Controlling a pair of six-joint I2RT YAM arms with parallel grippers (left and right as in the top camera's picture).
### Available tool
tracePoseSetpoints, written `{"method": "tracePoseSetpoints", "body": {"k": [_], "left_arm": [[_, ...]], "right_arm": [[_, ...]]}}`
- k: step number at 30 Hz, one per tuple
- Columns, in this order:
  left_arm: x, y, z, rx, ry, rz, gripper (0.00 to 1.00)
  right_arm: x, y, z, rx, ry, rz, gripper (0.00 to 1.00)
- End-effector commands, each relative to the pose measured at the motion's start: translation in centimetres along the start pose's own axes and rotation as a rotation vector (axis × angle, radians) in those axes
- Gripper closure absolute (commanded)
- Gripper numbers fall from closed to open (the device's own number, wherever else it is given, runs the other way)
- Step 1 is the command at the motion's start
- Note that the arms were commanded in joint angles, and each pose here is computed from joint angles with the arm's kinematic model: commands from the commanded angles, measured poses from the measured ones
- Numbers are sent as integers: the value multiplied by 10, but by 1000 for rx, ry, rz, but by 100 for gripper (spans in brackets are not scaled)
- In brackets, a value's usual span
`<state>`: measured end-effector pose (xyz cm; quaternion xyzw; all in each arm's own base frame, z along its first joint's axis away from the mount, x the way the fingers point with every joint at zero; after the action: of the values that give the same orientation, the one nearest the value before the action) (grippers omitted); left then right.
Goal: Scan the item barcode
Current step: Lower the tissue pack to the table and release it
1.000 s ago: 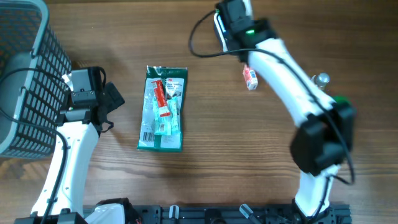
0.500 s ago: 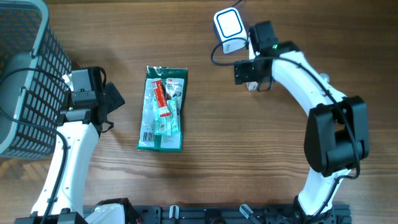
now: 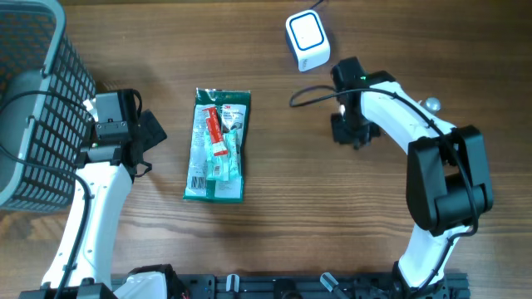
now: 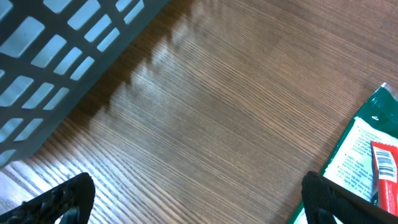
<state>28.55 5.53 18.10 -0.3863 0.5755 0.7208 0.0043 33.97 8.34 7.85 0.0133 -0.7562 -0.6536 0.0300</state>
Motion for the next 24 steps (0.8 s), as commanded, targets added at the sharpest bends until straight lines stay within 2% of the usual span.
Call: {"method": "tracePoseSetpoints", "body": {"k": [1, 3, 4, 5, 6, 7, 10, 13, 15, 17, 18, 19, 20, 21, 23, 24], "left_arm": [[1, -2, 1, -7, 0, 5, 0], [1, -2, 1, -7, 0, 5, 0], [1, -2, 1, -7, 0, 5, 0], [1, -2, 1, -7, 0, 5, 0], [1, -2, 1, -7, 0, 5, 0], [1, -2, 1, -7, 0, 5, 0], [1, -2, 1, -7, 0, 5, 0], [1, -2, 1, -7, 0, 5, 0], [1, -2, 1, -7, 0, 5, 0], [1, -2, 1, -7, 0, 5, 0], [1, -2, 1, -7, 0, 5, 0], [1, -2, 1, -7, 0, 5, 0], [1, -2, 1, -7, 0, 5, 0], [1, -2, 1, -7, 0, 5, 0], [1, -2, 1, -7, 0, 5, 0], [1, -2, 1, -7, 0, 5, 0]], "right_arm": [[25, -2, -14, 109, -28, 141, 79], [39, 1, -19, 143, -18, 220, 67], [40, 1, -21, 160, -15, 226, 58], [41, 2, -24, 189, -14, 228, 46], [42, 3, -28, 229, -28, 230, 21], [44, 4, -32, 264, -42, 232, 15], [43, 12, -37, 311, -62, 221, 15], [30, 44, -33, 267, -88, 89, 15], [21, 68, -21, 156, -102, -40, 13], [10, 87, -2, -36, -93, -154, 0], [7, 94, 8, -144, -92, -183, 0], [3, 97, 16, -222, -86, -200, 2], [0, 100, 22, -282, -80, -214, 16], [-5, 99, 28, -332, -79, -229, 41], [-13, 88, 33, -357, -124, -245, 82], [-16, 76, 34, -349, -156, -247, 91]]}}
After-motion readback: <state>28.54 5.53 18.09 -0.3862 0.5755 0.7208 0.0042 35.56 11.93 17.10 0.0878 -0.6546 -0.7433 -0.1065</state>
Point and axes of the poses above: each gripper's point midway between its finger pads, its own y axis back along the fingers, its own z axis along the line the jaws close on, x = y × z, the point moved 7 cm from there along y, back along the fingers, and after that the axes turned 1 degree about -y, right-handed, at the moved point
